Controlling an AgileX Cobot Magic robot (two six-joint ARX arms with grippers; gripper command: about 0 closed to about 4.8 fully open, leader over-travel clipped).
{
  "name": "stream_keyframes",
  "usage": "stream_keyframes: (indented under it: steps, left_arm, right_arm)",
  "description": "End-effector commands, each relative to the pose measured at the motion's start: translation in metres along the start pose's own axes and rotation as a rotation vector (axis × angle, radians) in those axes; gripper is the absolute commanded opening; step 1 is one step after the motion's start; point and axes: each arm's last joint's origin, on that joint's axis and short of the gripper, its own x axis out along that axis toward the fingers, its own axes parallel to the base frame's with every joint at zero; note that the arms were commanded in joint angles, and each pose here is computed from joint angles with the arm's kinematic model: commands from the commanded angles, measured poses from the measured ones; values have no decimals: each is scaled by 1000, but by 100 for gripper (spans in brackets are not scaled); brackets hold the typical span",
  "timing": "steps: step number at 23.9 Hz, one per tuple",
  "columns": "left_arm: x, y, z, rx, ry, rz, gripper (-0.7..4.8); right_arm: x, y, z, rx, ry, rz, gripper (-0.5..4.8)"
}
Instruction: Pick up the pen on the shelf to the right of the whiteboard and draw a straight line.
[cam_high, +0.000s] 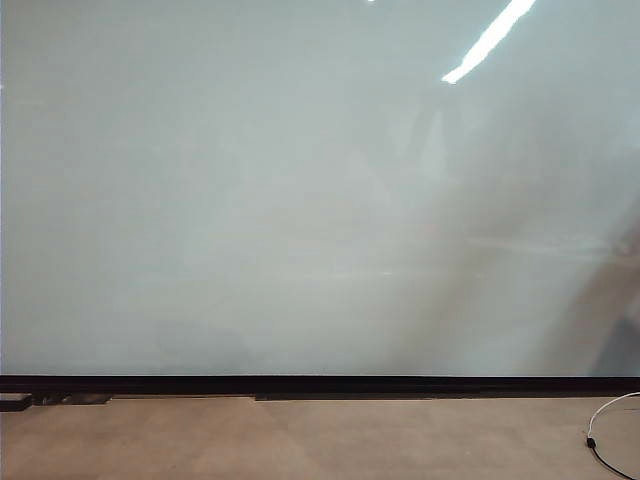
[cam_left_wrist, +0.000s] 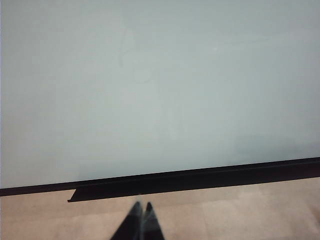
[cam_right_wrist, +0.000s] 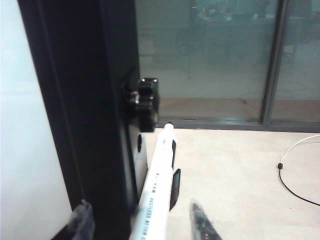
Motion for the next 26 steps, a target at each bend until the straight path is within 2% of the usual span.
stream_keyframes:
  steps: [1, 20, 24, 26]
  left_arm:
    - [0, 0, 2, 2, -17, 1, -5]
    - [0, 0, 2, 2, -17, 1, -5]
    - [0, 0, 2, 2, -16, 1, -5]
    - [0, 0, 2, 2, -16, 1, -5]
  right_arm:
    - [1, 0, 3, -15, -18, 1, 260]
    - [-5, 0, -1, -3, 0, 10, 259]
    - [-5, 1, -1, -3, 0, 18, 201]
    - [-5, 1, -1, -3, 0, 18, 198]
